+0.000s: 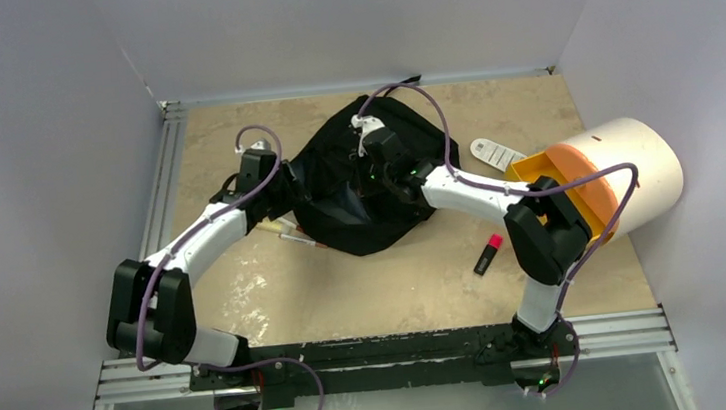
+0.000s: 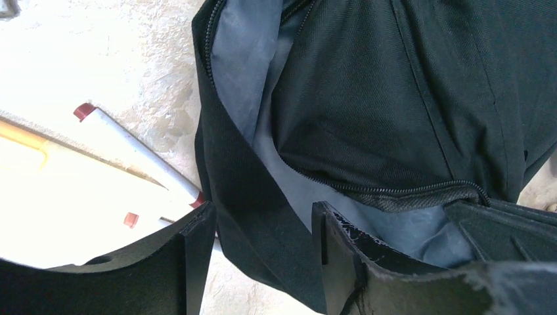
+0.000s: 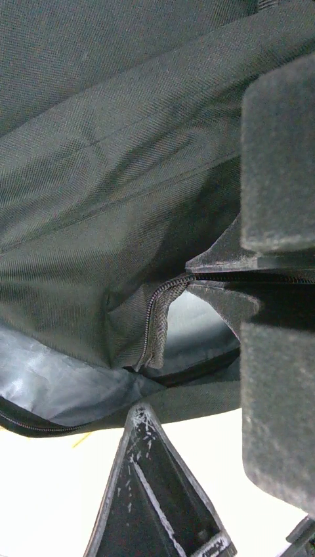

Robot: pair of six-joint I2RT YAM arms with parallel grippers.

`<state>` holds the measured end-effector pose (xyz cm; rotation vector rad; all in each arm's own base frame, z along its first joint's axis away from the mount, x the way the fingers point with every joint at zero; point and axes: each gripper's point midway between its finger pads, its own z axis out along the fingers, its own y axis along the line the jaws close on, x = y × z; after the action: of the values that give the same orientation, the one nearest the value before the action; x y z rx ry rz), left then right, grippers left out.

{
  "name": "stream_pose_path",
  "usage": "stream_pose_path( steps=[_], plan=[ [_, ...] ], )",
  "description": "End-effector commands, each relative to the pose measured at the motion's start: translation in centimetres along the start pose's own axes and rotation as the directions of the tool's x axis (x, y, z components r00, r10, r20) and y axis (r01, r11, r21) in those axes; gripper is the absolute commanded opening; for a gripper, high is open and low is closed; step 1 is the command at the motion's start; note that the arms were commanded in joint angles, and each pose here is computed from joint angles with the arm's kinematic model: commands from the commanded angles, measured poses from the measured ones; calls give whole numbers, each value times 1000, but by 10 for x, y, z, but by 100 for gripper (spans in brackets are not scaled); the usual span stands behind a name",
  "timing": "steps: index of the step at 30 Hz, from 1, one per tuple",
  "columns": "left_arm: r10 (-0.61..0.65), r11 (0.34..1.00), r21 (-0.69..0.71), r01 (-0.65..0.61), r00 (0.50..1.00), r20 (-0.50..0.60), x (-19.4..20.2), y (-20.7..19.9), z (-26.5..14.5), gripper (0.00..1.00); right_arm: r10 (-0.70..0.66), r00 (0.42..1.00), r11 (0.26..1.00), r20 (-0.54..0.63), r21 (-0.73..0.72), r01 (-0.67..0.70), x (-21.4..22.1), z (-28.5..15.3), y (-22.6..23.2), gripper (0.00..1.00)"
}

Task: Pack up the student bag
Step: Adjust the student bag at the center of the board.

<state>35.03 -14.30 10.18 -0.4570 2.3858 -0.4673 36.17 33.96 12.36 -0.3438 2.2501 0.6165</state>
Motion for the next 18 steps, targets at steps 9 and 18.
stream_pose_path(
  steps=[9, 18],
  plan=[
    [0, 995, -101, -1, 1000, -9, -21, 2, 11, 56, 18, 998, 997, 62, -70, -13, -18, -13, 18, 3],
    [1, 982, -190, -10, 999, -45, -15, 17, 17, 59, 15, 998, 997, 66, -72, -11, -19, -15, 19, 4]
  ],
)
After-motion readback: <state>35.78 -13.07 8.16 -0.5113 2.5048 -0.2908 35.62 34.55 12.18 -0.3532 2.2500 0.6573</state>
